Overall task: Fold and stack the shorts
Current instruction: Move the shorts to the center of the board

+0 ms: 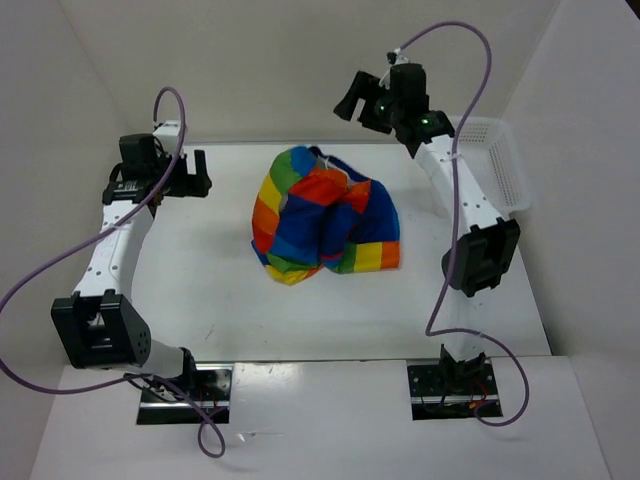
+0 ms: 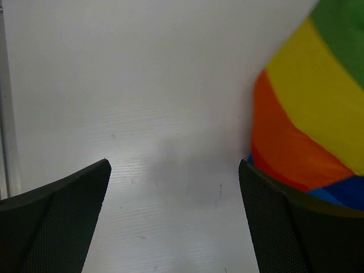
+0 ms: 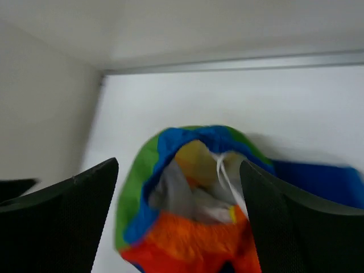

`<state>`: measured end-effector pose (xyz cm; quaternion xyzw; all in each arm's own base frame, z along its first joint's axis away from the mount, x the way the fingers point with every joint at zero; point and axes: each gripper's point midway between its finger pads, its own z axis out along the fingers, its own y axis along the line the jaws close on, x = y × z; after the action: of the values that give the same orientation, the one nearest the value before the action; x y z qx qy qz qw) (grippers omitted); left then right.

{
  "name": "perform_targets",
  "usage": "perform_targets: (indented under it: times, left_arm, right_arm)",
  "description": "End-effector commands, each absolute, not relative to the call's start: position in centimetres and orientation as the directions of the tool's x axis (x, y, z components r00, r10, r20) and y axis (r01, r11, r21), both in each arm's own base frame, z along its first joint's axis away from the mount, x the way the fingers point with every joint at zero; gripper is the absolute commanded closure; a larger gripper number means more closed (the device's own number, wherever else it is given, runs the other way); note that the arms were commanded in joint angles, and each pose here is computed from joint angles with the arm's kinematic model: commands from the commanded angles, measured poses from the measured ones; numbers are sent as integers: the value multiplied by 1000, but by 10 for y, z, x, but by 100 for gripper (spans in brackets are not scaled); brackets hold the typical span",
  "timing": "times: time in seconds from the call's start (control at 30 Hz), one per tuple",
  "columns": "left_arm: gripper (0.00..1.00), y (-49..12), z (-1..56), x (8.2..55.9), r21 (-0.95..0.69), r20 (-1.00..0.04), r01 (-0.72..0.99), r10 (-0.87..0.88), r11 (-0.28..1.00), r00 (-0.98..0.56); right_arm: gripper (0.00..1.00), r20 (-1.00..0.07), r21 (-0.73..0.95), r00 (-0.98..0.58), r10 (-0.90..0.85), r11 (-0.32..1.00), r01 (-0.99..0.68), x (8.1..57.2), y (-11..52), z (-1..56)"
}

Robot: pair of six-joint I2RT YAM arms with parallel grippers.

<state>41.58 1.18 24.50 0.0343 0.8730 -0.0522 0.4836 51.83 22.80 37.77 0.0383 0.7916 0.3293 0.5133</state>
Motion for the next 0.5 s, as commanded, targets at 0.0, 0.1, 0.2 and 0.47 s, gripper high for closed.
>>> perform_targets:
  times: [0.0, 0.1, 0.2, 0.47]
  left_arm:
    - [0, 3, 254, 420, -86, -854, 163, 12, 983, -519]
    - [0, -10, 224, 404, -154, -795, 202, 0, 967, -607]
    - [0, -30, 190, 385, -218, -712, 232, 8, 948, -702]
    - [0, -102, 119, 332, -227, -537, 363, 195, 904, -820]
  right_arm:
    - [7, -880, 373, -359, 311, 920, -120, 546, 168, 356]
    - [7, -927, 229, -326, 185, 968, -103, 550, 151, 346]
    - [7, -921, 188, -376, 102, 961, -201, 535, 164, 327]
    - [7, -782, 138, -623, -27, 967, -215, 501, 163, 189]
